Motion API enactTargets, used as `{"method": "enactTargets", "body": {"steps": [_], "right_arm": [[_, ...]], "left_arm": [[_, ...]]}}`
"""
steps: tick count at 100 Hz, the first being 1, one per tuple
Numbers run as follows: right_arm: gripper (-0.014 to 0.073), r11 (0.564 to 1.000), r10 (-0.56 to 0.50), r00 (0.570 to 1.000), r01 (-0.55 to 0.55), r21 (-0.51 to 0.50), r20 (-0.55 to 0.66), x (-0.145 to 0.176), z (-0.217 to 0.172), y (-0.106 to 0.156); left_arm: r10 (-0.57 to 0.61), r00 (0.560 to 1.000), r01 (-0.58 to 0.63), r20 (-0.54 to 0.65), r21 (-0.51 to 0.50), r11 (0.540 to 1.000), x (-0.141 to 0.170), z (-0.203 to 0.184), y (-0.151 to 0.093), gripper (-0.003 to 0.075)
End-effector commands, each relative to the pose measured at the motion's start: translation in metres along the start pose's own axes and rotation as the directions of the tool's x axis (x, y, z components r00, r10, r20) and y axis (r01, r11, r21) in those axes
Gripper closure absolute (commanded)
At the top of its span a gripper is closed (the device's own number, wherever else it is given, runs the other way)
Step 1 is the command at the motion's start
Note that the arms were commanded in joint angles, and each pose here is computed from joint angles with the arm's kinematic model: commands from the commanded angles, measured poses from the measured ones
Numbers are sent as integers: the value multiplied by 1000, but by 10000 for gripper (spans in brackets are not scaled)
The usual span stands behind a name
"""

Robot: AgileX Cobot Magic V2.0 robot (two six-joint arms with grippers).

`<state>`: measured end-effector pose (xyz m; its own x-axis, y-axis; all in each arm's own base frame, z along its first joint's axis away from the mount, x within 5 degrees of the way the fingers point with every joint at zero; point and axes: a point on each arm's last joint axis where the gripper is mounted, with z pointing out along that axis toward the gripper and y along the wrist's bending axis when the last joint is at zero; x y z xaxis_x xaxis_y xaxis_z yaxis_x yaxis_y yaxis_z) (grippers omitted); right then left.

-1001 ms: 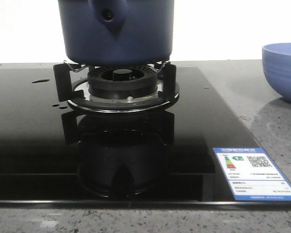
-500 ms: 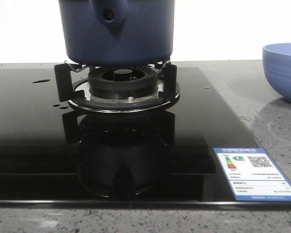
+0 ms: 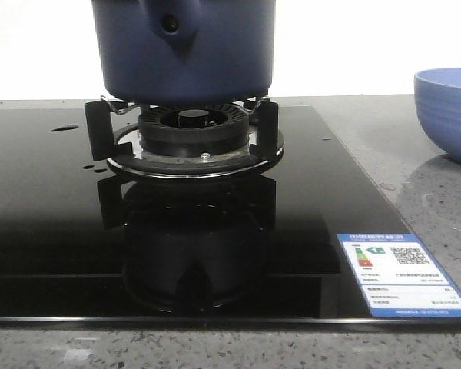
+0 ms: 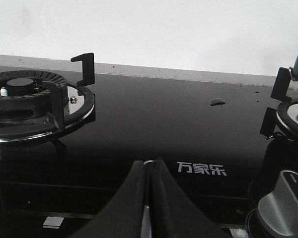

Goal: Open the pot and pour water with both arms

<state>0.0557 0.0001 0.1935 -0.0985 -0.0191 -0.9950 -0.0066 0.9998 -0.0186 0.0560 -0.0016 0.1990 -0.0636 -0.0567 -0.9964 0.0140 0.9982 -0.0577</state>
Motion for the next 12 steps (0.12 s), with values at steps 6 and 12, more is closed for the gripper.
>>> {"method": "enactTargets", "body": {"steps": [6,12], "right_arm": [[651,1000,-12,999,11,3,40,3,2,0],[651,1000,-12,999,11,3,40,3,2,0]], "left_arm": [[-20,997,20,68,-4,1000,3,0,1,739],[-20,997,20,68,-4,1000,3,0,1,739]]}}
